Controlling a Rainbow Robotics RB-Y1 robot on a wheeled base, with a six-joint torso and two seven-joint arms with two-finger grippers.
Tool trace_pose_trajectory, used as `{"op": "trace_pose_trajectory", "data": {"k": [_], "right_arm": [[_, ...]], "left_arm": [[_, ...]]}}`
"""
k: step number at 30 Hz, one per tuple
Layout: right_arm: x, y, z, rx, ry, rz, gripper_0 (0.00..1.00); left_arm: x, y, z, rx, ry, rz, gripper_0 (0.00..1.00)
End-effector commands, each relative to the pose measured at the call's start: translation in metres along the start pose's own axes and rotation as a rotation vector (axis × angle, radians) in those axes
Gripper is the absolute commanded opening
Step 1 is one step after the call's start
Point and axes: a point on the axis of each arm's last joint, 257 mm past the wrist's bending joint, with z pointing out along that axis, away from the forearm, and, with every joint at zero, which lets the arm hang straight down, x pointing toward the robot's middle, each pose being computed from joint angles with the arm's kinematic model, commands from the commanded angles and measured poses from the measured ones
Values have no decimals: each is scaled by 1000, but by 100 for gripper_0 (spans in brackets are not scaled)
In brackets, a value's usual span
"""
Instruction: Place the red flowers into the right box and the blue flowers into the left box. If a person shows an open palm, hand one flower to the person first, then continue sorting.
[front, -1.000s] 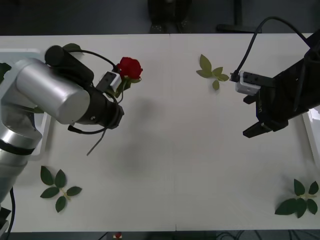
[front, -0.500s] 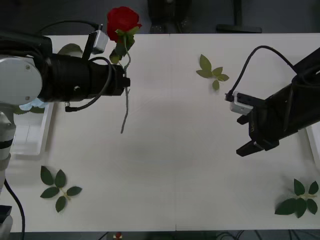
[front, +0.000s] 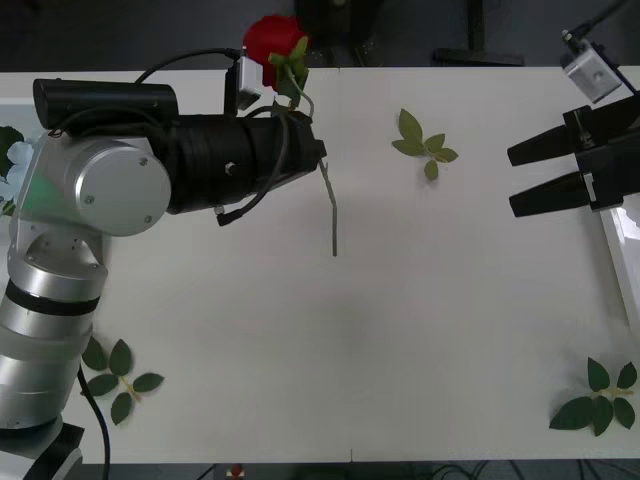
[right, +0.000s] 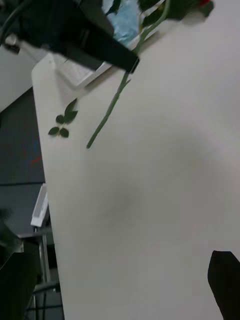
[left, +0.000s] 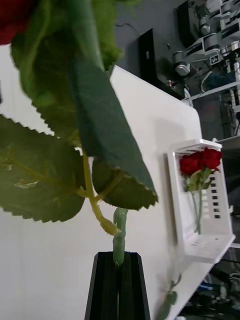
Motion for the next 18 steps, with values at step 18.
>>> {"op": "trace_pose_trajectory", "data": {"k": [18], "right_arm": [[-17,43,118,31,-280,407,100]], "left_arm": [[-25,-105,5,228,-64,-14,0]]}}
